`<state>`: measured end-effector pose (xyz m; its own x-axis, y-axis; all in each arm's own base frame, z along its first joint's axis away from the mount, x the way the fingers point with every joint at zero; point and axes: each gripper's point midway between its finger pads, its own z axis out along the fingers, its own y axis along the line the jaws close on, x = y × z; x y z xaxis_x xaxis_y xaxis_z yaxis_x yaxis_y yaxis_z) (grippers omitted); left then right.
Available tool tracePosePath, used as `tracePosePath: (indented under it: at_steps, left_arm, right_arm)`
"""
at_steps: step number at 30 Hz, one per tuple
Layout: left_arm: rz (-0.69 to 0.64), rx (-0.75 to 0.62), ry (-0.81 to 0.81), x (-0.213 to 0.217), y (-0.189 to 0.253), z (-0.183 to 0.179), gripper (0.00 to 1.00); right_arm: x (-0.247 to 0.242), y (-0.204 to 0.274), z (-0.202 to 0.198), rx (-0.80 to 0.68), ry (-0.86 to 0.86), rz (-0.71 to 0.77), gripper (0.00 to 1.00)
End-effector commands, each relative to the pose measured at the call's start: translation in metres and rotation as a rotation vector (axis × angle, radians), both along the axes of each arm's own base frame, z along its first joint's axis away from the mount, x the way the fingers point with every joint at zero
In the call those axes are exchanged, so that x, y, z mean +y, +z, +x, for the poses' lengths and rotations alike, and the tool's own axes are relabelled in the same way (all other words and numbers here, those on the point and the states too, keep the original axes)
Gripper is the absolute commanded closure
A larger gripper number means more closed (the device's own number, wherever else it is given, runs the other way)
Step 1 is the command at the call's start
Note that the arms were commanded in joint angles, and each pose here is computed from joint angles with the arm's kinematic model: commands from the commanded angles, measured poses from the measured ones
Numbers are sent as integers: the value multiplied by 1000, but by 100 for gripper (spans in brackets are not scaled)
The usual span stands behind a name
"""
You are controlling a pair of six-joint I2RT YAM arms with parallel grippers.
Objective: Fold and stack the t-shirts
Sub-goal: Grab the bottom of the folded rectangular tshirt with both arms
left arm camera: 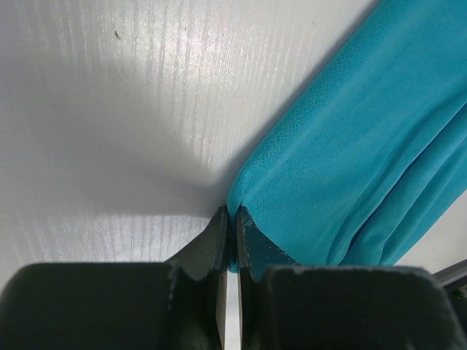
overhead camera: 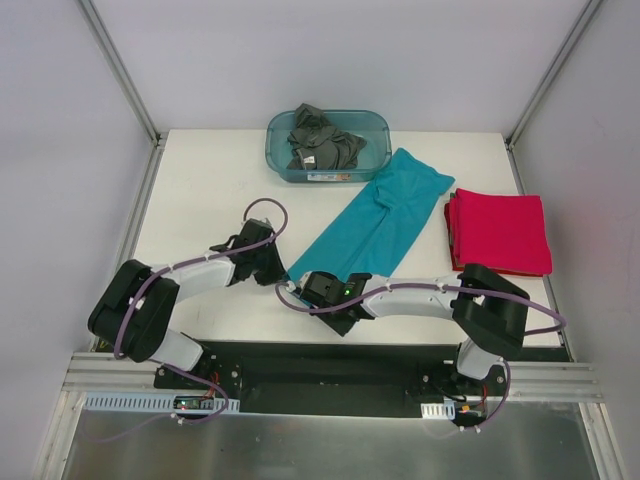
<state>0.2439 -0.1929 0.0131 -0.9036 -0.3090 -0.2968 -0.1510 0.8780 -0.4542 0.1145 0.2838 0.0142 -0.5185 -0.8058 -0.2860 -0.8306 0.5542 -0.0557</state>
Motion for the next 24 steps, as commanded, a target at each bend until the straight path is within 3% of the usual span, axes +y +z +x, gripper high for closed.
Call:
tracePosePath:
  at_steps: [1,5,6,17,24]
  left_arm:
    - [110,122,19,30,-25,-38,100]
    - [115,95,30,35,-20,-40,100]
    - [122,89,35,38,-17,-41,100]
    - [261,-65,186,93,30,-53,100]
    - [209,-183,231,106,67,-61,100]
  right_arm:
    - [-10,-9,-3,17,-29,-57,80]
    - [4,3,-14,67,19,23,90]
    - [10,6,-18,79,34,51,99]
    - [93,77,-99,373,321,421,100]
    - [115,113,-129,516,418,606,100]
